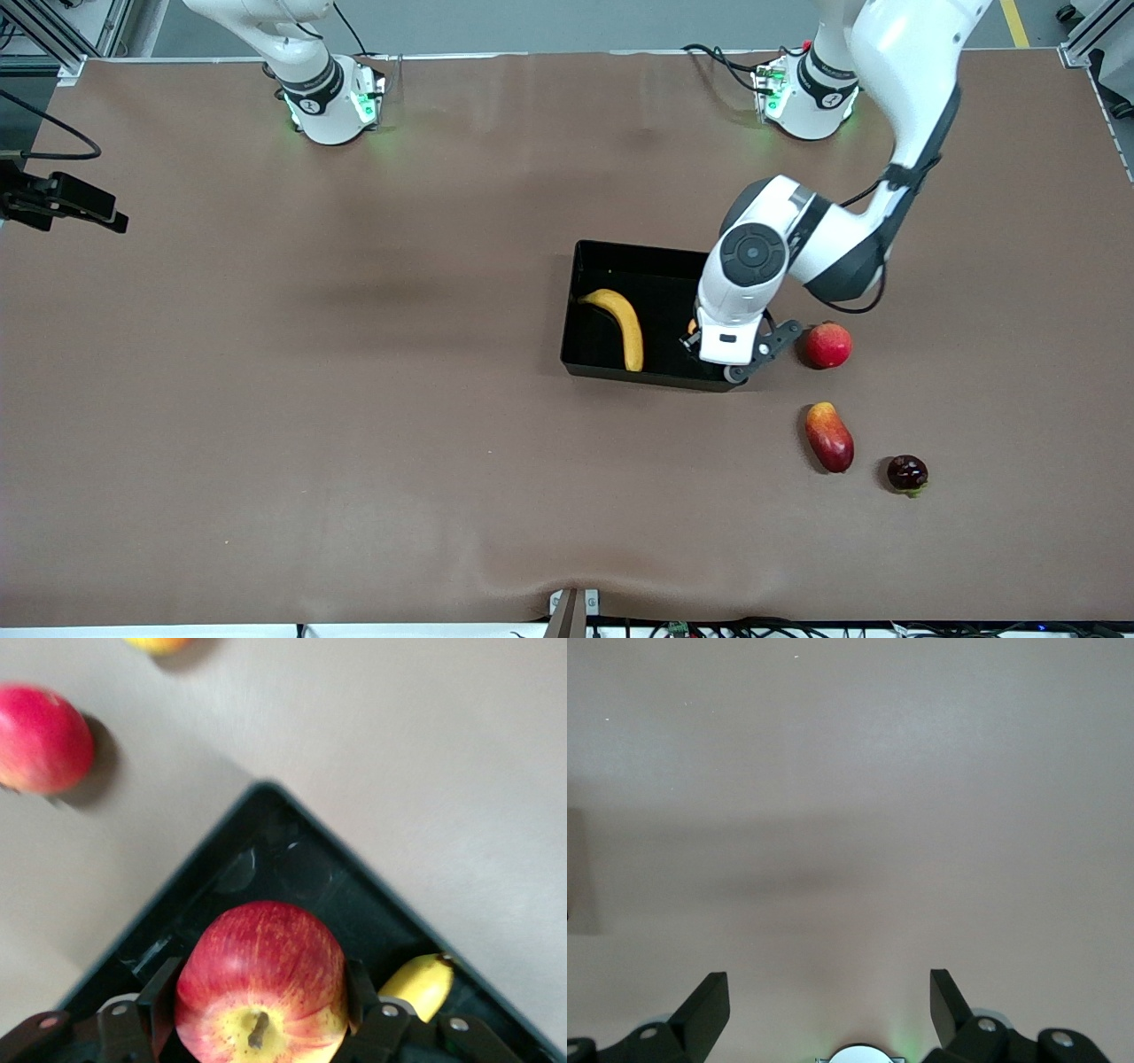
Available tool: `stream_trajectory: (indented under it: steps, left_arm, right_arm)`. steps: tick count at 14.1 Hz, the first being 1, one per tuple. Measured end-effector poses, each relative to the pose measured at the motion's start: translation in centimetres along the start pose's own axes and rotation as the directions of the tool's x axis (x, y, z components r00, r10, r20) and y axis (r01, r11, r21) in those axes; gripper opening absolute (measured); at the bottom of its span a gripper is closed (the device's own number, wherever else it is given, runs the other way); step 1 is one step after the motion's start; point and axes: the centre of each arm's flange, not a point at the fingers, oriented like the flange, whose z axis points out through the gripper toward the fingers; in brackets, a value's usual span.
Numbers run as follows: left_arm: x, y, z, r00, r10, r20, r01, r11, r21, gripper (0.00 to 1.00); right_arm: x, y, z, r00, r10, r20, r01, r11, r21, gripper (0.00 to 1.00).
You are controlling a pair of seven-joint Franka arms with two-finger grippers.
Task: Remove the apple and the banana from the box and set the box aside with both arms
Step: 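Carry the apple beside the mango while the right gripper moves out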
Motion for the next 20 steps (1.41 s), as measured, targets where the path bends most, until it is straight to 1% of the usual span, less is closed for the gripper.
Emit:
stream_trajectory:
  steps: [3,4,6,7,11,15,17,20]
  left_arm:
    - [3.4,-1.0,-3.8,0.999,0.047,-0.017,-0.048,0.999,-0.005,0.77]
    - [4.9,-1.8,-4.5,0.998,0.065,-0.021,-0.065,0.998,-0.009,0.77]
    - [7.7,-3.5,-5.3,0.995,0.098,-0.027,-0.098,0.995,-0.016,0.77]
    - [8.8,-4.3,-5.3,0.993,0.112,-0.028,-0.112,0.994,-0.016,0.77]
    - [13.1,-7.4,-5.1,0.984,0.177,-0.024,-0.177,0.984,-0.014,0.77]
    - [17.7,-11.7,-4.5,0.972,0.233,-0.013,-0.233,0.972,-0.006,0.77]
    - [19.4,-13.5,-4.1,0.966,0.257,-0.004,-0.257,0.966,-0.003,0.77]
    - [21.4,-15.8,-3.2,0.959,0.284,0.010,-0.284,0.959,0.000,0.77]
  right_arm:
    - [0.4,-0.7,0.3,1.000,-0.009,-0.004,0.009,0.999,0.043,1.00]
    - [0.6,-1.0,0.5,1.000,-0.014,-0.004,0.014,0.998,0.062,1.00]
    - [1.0,-2.2,1.0,1.000,-0.031,0.005,0.031,0.997,0.077,1.00]
    - [1.1,-2.9,1.3,1.000,-0.027,0.012,0.026,0.997,0.079,1.00]
    - [1.8,-6.9,2.4,0.999,0.047,0.021,-0.048,0.996,0.071,1.00]
    - [2.3,-9.2,3.9,0.998,0.050,0.049,-0.053,0.997,0.063,1.00]
    - [2.7,-10.0,4.8,0.996,0.065,0.065,-0.069,0.996,0.059,1.00]
    - [3.3,-12.6,6.2,0.993,0.094,0.072,-0.098,0.994,0.050,1.00]
